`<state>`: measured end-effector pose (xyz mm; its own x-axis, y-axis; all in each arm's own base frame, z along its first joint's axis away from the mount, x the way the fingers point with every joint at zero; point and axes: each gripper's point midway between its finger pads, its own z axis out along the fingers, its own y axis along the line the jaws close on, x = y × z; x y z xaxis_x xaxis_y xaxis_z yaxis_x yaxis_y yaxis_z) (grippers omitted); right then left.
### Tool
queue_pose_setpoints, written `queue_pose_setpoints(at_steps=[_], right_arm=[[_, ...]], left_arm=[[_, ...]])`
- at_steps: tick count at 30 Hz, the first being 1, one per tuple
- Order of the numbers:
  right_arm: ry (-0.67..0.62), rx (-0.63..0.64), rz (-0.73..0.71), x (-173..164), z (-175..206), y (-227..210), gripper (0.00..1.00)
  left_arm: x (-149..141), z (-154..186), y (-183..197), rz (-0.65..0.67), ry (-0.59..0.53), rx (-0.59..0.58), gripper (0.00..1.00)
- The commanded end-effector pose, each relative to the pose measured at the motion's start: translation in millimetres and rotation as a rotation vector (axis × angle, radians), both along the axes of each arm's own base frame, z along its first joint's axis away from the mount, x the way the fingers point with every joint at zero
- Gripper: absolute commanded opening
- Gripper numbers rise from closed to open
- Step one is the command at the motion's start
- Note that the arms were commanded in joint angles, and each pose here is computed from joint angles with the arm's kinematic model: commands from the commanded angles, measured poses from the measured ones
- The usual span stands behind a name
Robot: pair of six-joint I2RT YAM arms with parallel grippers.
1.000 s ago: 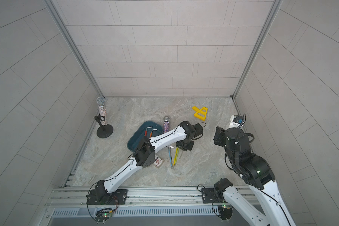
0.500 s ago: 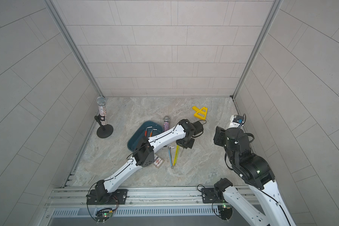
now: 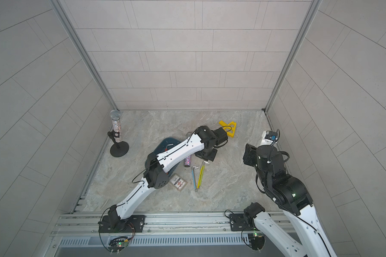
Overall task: Put the hex key on the desktop into the storage box
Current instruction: Place the Allen key in the storage box.
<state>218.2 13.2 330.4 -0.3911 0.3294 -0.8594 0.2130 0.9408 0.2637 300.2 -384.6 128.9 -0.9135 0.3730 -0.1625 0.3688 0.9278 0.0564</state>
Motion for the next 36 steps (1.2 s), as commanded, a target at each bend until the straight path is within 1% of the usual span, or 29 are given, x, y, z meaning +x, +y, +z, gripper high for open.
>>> queue_pose_setpoints(at_steps=[1,5,9,11,16,21,25,29,31,35,36], right_arm=[[0.006,-0.007,0.000,1,-4,0,0.55],[0.007,-0.004,0.000,1,-5,0,0.55],[0.010,-0.008,0.002,1,-6,1,0.54],[0.008,-0.008,0.001,1,-6,1,0.55],[0.010,-0.002,0.002,3,-7,2,0.55],[0.010,0.003,0.004,3,-8,3,0.55],[0.014,0.002,0.005,2,-9,3,0.55],[0.017,-0.002,0.007,3,-9,3,0.55],[0.017,-0.003,0.007,3,-9,3,0.55],[0.022,-0.002,0.007,4,-11,4,0.55],[0.025,-0.002,0.010,5,-12,4,0.55]], left_arm=[[15,34,38,0.030,-0.053,0.045,0.00],[34,44,70,0.097,-0.058,0.029,0.00],[49,46,107,0.193,-0.058,-0.030,0.00],[53,44,124,0.236,-0.047,-0.056,0.00],[56,19,159,0.322,-0.001,-0.082,0.00],[52,-18,179,0.381,0.062,-0.090,0.00],[52,-45,188,0.423,0.071,-0.088,0.00],[49,-68,191,0.433,0.100,-0.074,0.00],[48,-78,190,0.440,0.109,-0.077,0.00],[45,-86,195,0.444,0.106,-0.052,0.00],[45,-88,196,0.445,0.106,-0.044,0.04]])
